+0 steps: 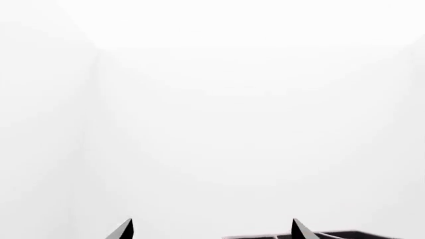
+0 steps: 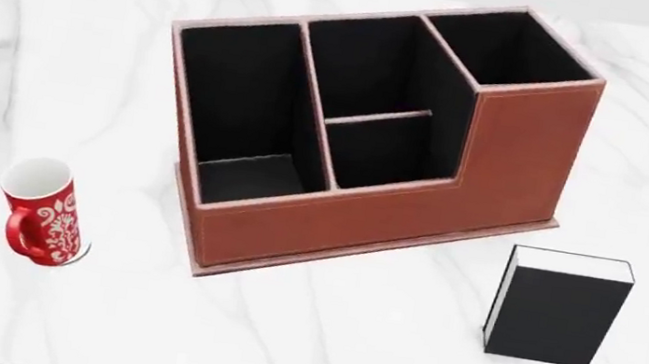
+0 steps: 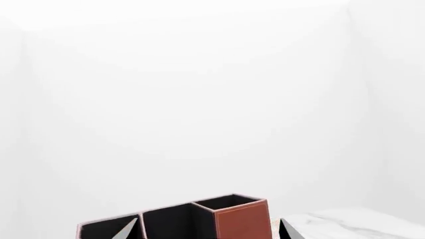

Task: Pick up the book and place it in the back compartment of the caddy.

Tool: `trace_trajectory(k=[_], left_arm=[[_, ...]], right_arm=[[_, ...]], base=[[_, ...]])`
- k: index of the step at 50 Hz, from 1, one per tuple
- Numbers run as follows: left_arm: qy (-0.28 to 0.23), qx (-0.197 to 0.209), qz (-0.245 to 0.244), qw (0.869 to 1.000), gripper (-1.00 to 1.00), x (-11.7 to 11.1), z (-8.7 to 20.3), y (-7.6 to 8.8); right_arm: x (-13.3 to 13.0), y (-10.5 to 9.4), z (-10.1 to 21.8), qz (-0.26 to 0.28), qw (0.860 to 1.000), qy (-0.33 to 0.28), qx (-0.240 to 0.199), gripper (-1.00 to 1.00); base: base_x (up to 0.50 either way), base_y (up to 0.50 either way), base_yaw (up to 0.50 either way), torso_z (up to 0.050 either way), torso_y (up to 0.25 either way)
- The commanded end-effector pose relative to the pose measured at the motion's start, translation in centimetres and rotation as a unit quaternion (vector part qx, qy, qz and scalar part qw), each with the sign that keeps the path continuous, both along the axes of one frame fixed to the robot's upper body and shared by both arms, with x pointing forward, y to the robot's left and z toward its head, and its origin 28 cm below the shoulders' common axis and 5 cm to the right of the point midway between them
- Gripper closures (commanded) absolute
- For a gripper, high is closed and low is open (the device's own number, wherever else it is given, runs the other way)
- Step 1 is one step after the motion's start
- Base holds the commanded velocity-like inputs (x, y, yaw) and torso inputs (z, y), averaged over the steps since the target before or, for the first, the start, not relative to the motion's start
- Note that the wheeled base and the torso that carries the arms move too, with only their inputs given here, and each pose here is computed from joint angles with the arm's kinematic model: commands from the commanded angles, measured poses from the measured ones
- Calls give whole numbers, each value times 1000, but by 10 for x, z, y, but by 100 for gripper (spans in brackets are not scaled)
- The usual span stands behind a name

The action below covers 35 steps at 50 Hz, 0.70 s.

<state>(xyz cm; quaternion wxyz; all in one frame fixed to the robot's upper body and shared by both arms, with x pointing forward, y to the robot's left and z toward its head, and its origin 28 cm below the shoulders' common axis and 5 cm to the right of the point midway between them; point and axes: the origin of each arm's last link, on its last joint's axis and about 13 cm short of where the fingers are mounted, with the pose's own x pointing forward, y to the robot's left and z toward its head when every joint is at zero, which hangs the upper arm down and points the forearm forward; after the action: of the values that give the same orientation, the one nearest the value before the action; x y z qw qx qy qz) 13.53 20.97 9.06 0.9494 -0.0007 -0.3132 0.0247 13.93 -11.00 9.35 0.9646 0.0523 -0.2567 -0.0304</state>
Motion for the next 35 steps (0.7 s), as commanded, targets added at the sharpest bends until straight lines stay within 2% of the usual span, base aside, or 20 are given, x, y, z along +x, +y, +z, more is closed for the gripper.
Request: trace_trajectory(k=[1,35], left_arm=[[-4,-2,-4,1000,-100,0,0,0],[2,-2,-7,1000,-100,2,-1,1]], right_arm=[[0,0,0,1,1000,0,4,-100],[0,0,0,-1,1000,-2,12,-100]], base=[[-39,-145,0,0,0],[-37,-144,0,0,0]])
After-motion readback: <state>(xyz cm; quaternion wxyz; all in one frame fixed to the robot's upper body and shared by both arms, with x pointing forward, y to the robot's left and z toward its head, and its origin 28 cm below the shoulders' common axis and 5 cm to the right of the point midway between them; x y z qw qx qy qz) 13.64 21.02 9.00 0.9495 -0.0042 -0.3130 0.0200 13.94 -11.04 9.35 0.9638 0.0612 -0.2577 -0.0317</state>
